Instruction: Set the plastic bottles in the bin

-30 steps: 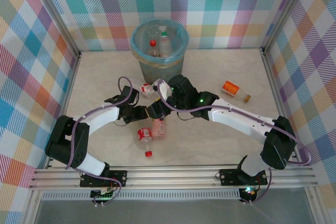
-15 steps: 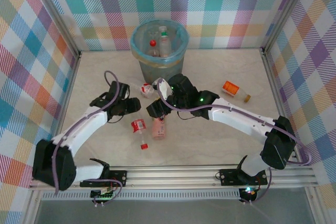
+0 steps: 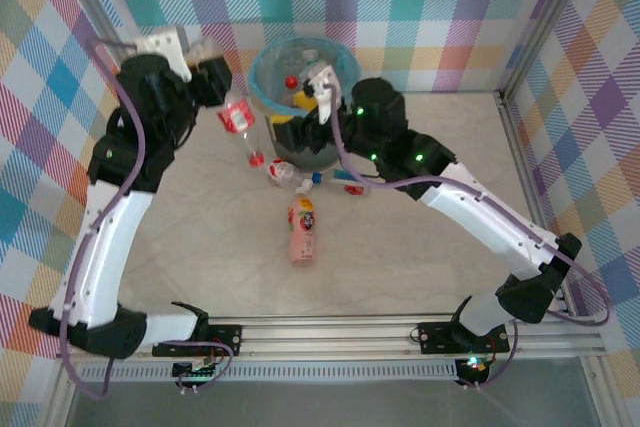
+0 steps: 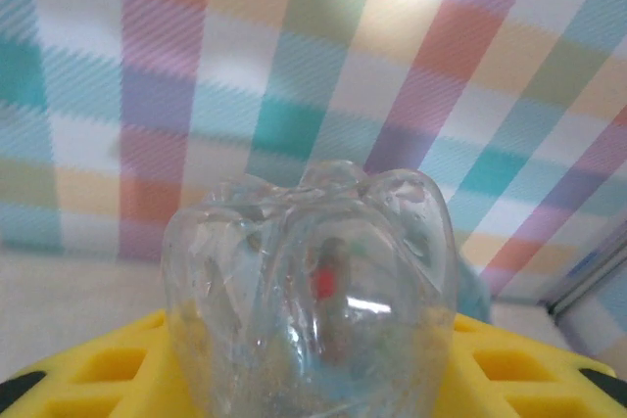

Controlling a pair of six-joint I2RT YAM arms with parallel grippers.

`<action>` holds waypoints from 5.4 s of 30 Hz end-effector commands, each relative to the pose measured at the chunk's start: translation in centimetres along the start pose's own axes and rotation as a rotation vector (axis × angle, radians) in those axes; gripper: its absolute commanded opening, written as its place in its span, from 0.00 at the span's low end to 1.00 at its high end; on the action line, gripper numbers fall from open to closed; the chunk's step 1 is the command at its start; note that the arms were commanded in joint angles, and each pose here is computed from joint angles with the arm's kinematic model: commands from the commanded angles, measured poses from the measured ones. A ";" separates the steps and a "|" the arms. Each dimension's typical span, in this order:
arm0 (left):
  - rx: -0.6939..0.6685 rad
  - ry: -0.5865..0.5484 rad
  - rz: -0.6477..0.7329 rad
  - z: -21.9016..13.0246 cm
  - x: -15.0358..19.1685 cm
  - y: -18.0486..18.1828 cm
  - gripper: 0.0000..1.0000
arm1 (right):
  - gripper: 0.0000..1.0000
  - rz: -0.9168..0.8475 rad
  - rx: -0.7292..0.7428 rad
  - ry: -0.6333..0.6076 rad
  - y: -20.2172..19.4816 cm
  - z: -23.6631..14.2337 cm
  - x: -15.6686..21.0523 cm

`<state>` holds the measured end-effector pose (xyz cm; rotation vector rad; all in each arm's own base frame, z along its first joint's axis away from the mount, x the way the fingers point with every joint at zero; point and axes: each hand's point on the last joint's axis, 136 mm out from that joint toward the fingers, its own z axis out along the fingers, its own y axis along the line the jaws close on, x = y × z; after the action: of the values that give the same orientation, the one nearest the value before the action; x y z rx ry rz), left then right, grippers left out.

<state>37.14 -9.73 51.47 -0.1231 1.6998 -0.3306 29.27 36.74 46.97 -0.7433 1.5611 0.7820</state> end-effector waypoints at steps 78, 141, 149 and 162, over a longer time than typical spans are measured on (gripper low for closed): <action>0.035 0.255 0.023 16.1 16.4 0.6 0.60 | 0.31 0.343 0.109 0.504 -18.0 10.8 15.6; 0.759 0.554 0.311 7.1 22.0 -25.3 0.66 | 0.88 -0.038 0.606 1.011 -35.7 -13.4 31.8; 0.756 0.586 0.329 6.7 22.8 -25.0 0.67 | 0.90 0.022 0.487 1.201 -35.6 -13.7 38.2; 0.743 0.604 0.347 6.9 23.5 -24.6 0.67 | 0.81 0.080 0.510 1.284 -36.3 -15.0 40.7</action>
<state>38.05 -40.48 34.05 0.8697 2.0566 -0.7587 45.17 2.37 4.58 -0.8310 2.7800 -0.1975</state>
